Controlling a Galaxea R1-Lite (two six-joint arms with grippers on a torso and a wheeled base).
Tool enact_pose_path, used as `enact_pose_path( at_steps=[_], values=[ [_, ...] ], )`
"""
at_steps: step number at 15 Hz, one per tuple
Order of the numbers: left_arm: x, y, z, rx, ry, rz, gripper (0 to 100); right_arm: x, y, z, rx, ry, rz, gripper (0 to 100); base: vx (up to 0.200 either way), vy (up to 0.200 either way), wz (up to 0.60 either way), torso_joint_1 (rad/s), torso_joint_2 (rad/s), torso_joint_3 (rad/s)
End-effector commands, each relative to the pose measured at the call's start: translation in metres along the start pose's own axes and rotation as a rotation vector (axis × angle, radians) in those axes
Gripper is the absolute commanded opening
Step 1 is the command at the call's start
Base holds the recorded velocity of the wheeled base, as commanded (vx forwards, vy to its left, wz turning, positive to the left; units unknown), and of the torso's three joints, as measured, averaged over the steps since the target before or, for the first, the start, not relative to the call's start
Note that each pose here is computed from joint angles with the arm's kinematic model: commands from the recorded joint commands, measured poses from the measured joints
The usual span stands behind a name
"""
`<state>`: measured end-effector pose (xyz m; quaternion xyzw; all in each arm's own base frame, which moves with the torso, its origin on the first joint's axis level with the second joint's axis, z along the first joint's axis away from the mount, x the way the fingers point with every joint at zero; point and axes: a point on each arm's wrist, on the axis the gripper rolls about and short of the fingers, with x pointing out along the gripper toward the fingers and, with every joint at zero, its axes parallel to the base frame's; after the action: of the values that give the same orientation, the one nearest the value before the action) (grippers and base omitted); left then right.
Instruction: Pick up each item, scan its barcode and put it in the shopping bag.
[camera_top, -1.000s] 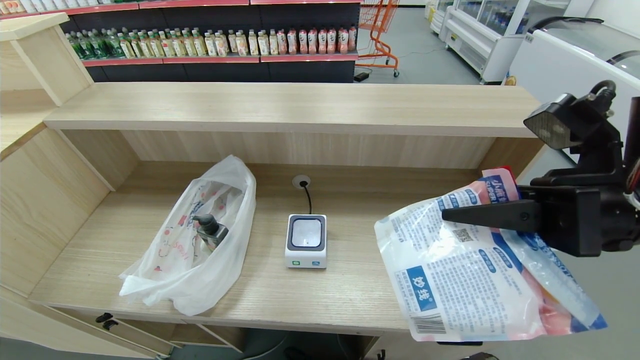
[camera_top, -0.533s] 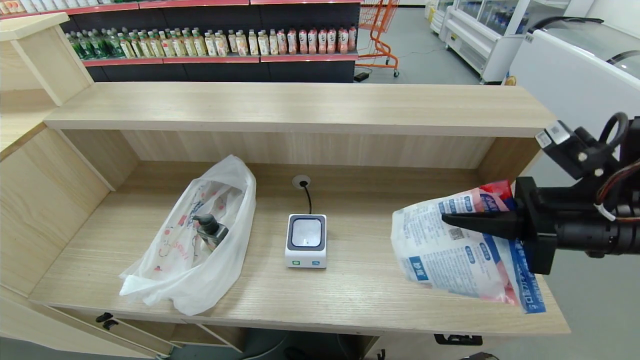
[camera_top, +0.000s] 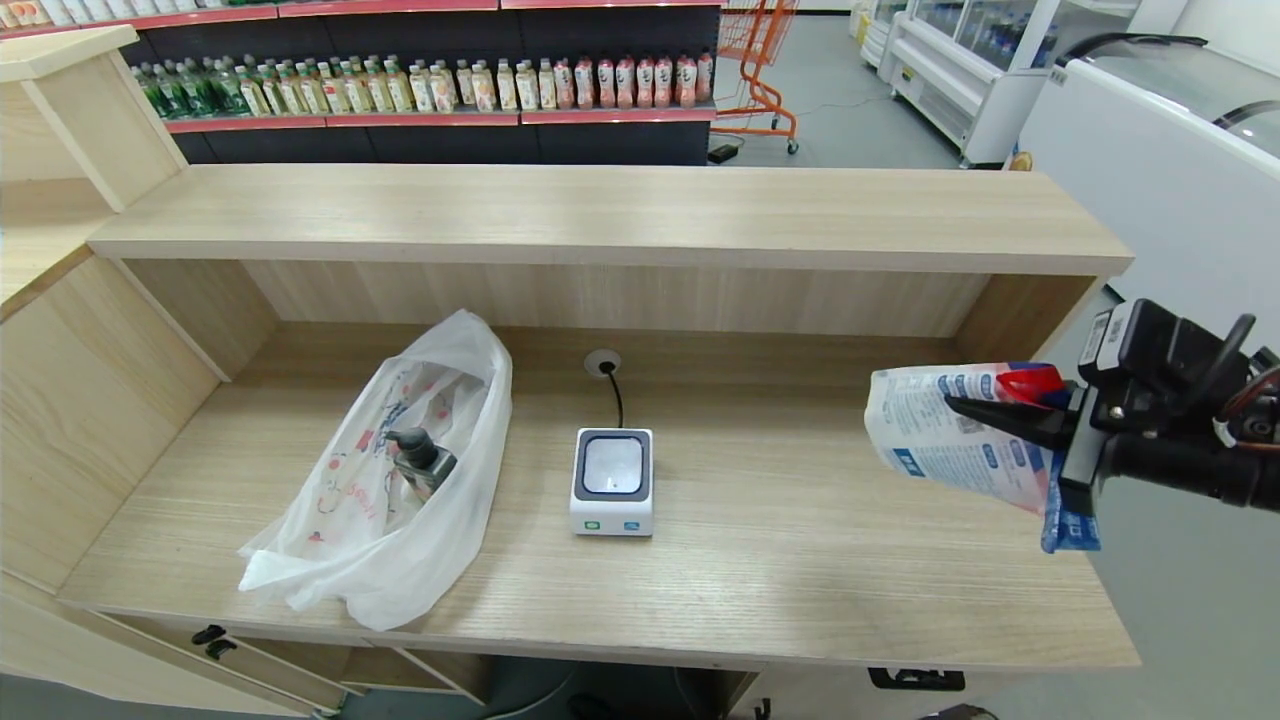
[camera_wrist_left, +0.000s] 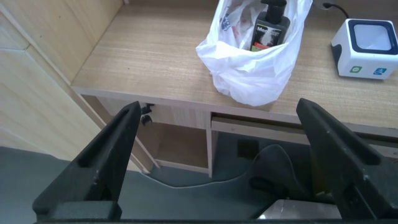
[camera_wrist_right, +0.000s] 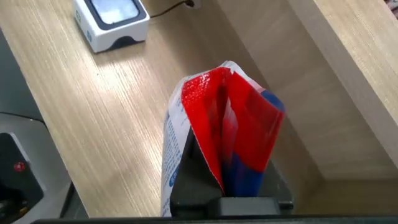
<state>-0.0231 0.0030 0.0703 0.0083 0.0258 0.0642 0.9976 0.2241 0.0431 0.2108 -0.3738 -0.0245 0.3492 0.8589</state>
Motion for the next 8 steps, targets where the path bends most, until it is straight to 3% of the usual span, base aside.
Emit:
enact_pose_path(
  at_steps=[1,8],
  values=[
    [0.0,0.0,0.0,-0.001,0.0,0.0,100,-0.0029,0.0079,-0.0065,-0.01,0.013,0.008,0,0.0,0.0,0.0,0.0,0.0,0.0],
    [0.0,0.0,0.0,-0.001,0.0,0.0,100,-0.0036,0.0153,-0.0108,0.004,0.013,0.036,0,0.0,0.0,0.0,0.0,0.0,0.0]
  ],
)
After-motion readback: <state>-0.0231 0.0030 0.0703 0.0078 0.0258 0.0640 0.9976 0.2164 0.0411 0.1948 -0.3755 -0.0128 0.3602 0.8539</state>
